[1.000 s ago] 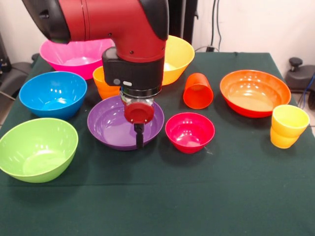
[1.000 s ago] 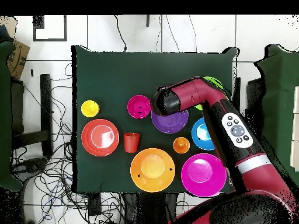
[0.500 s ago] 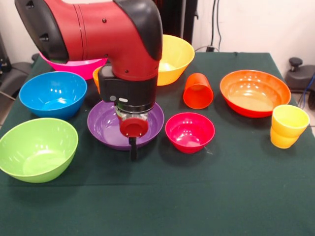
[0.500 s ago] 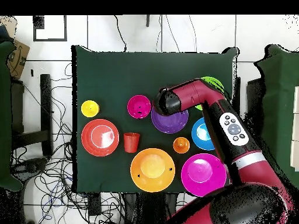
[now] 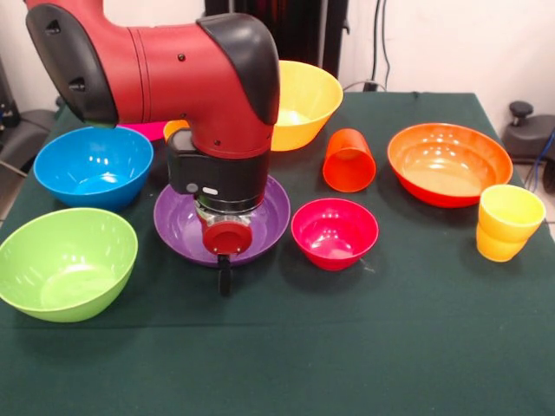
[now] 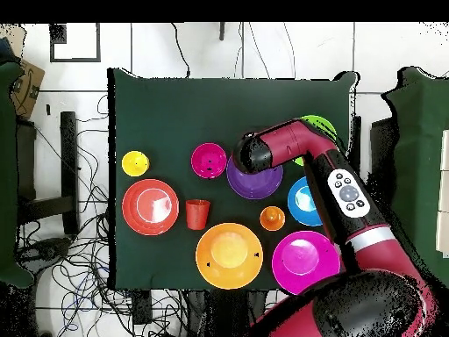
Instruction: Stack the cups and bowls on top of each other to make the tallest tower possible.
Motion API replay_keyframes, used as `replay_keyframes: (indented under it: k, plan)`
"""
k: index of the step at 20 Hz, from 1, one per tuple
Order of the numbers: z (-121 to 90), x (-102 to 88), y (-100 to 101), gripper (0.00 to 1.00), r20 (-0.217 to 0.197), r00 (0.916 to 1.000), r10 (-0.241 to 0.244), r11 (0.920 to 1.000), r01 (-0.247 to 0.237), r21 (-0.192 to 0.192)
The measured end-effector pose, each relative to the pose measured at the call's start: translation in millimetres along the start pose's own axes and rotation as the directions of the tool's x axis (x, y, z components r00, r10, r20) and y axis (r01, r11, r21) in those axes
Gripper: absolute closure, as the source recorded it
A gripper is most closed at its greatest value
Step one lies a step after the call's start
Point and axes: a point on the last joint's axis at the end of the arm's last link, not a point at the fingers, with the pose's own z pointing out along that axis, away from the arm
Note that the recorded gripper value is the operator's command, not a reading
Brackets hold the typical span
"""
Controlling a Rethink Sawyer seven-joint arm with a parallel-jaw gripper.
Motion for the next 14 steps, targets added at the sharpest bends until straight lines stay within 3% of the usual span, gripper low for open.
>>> replay_keyframes:
  k: [14]
  plan:
    - [3, 6.6, -16, 0.0, -0.019, 0.9996, 0.021, 0.9996, -0.021, 0.018]
